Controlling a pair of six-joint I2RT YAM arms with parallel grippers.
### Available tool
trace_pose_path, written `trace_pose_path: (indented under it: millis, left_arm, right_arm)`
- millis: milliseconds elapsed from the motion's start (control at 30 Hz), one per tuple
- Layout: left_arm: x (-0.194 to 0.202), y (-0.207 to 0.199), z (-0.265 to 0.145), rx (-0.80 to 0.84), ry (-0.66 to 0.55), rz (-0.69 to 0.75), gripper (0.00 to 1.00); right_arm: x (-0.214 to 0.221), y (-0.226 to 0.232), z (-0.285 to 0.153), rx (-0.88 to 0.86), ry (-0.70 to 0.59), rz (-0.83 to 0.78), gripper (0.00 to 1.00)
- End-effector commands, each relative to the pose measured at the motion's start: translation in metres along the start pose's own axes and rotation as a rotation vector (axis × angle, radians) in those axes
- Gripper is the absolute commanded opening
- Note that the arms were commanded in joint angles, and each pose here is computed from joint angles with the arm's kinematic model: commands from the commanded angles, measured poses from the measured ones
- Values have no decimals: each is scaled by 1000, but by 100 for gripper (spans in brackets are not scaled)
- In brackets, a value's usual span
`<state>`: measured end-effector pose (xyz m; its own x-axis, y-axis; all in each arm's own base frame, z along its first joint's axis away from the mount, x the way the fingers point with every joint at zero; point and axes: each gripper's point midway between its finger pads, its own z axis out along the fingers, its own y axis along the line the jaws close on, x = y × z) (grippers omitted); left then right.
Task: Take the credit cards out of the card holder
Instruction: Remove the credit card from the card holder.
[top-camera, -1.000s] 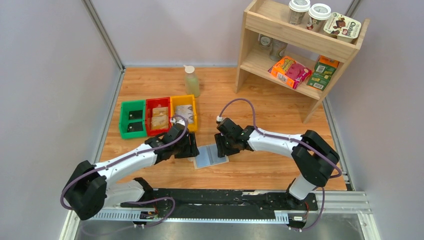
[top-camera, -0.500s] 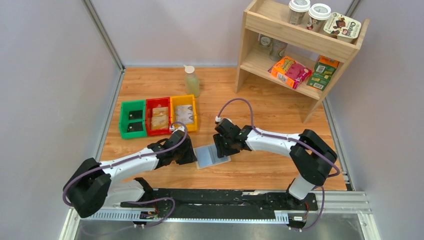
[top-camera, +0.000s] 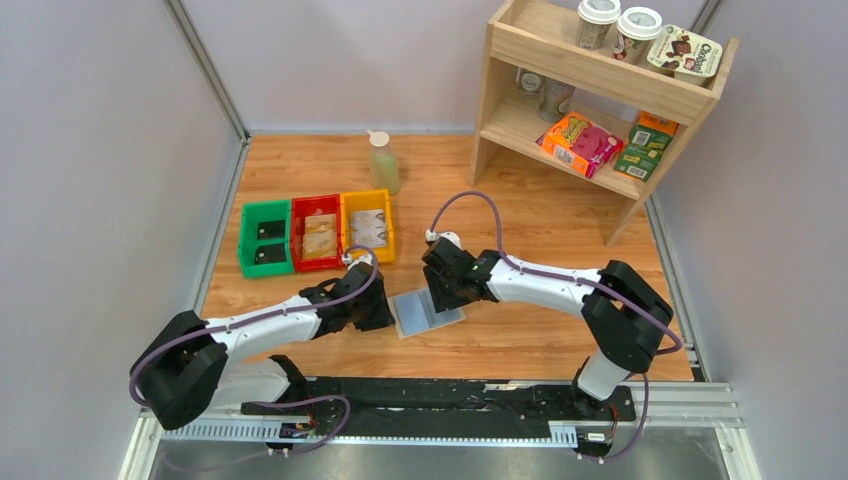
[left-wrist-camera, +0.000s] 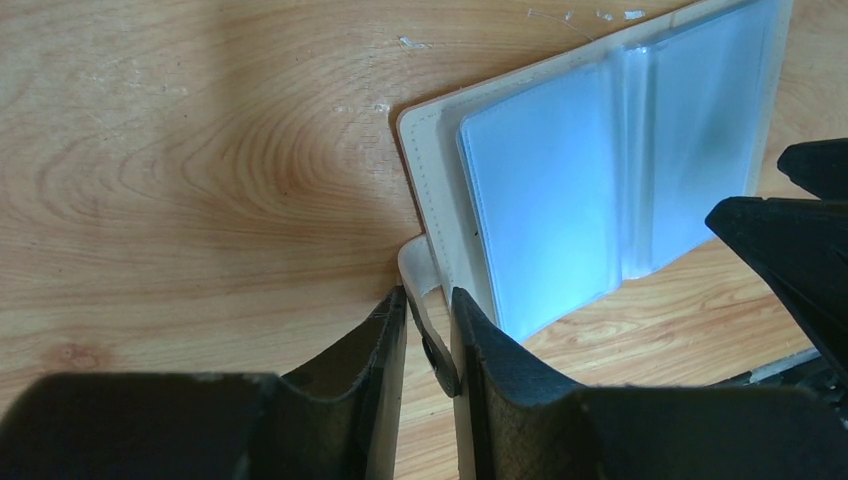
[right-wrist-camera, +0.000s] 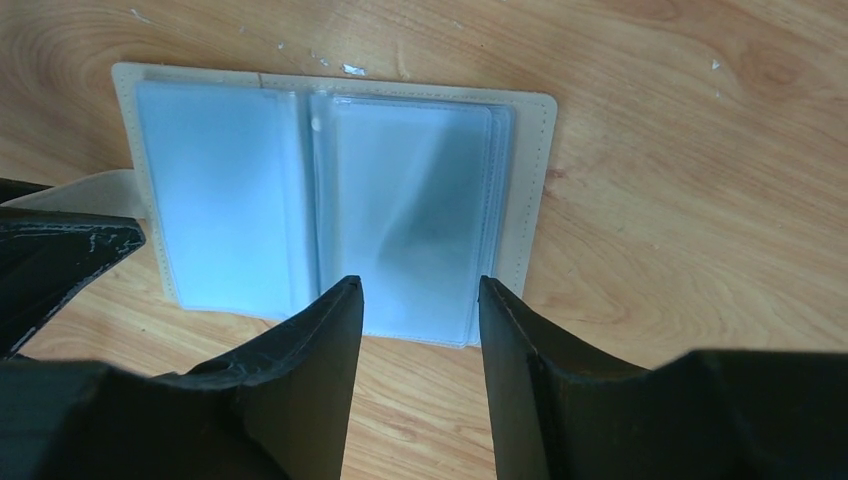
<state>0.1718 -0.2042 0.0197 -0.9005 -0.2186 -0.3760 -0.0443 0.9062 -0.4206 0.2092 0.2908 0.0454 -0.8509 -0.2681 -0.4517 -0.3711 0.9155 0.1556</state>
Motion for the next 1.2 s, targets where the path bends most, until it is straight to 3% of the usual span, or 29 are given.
trace_pose_path:
  millis: [0,467,800,1167]
  left_arm:
    - [-6,-10,0,27,-21,-3,30]
    - [-3,-16,2,41,-11,5,29]
    - [-3,-15,2,34,-13,4,28]
    - [-3,-18,3,37,-10,11,28]
  right_arm:
    - [-8,0,5,28,-21,0,49]
    - [-1,16,7,-62,11,-1,43]
    - [-7,-7,4,65,-26,17,49]
    - [0,5,13,5,19,4,49]
